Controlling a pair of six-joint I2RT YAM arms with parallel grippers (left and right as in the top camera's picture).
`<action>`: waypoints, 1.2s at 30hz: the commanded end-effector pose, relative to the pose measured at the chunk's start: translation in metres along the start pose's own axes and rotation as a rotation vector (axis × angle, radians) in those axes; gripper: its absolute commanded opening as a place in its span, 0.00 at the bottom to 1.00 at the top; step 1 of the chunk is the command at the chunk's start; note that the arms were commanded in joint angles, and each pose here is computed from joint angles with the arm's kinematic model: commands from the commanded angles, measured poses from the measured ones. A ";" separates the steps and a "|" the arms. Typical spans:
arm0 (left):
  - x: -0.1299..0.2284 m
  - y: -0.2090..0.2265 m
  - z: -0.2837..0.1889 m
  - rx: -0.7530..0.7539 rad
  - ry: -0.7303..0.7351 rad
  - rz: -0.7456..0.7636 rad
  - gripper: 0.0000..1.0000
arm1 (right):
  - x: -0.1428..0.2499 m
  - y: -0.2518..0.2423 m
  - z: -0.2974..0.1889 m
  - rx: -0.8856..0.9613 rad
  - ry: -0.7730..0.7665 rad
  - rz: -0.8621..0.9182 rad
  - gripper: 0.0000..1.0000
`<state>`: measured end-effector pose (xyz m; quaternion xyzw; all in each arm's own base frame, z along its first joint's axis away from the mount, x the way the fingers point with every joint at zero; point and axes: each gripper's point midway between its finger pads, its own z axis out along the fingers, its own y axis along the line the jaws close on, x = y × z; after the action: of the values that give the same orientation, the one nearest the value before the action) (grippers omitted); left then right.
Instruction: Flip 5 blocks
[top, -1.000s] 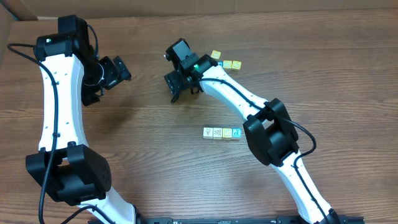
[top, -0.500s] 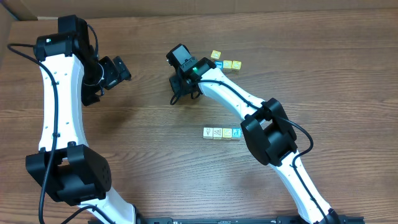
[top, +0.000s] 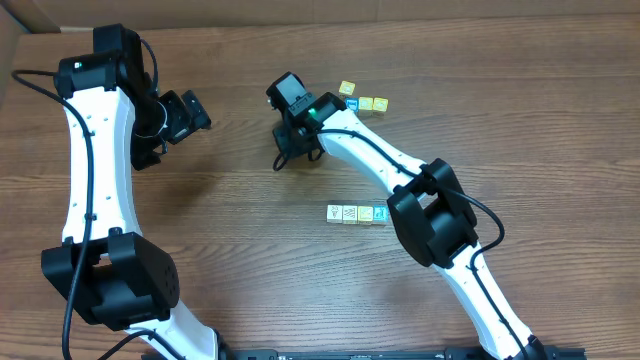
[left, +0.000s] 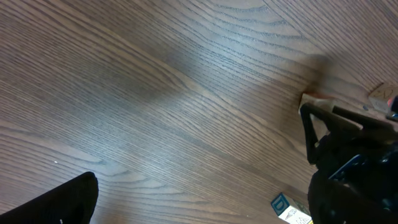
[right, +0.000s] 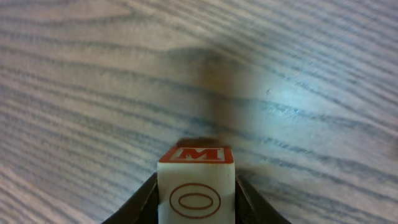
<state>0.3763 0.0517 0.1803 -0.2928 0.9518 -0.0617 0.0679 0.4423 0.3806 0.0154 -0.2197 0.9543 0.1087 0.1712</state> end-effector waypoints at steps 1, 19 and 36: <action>0.000 0.000 0.004 -0.010 0.006 -0.001 1.00 | -0.013 0.011 -0.031 -0.007 -0.039 -0.022 0.33; 0.000 0.000 0.004 -0.010 0.007 -0.001 1.00 | 0.070 0.029 -0.073 -0.071 0.321 0.187 0.31; 0.000 0.000 0.004 -0.010 0.007 -0.001 1.00 | 0.098 0.043 -0.080 -0.044 0.415 0.156 0.60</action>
<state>0.3763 0.0517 0.1803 -0.2928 0.9518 -0.0617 0.0679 0.3087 0.3535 0.0291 -0.1678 0.9806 0.0711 -0.0721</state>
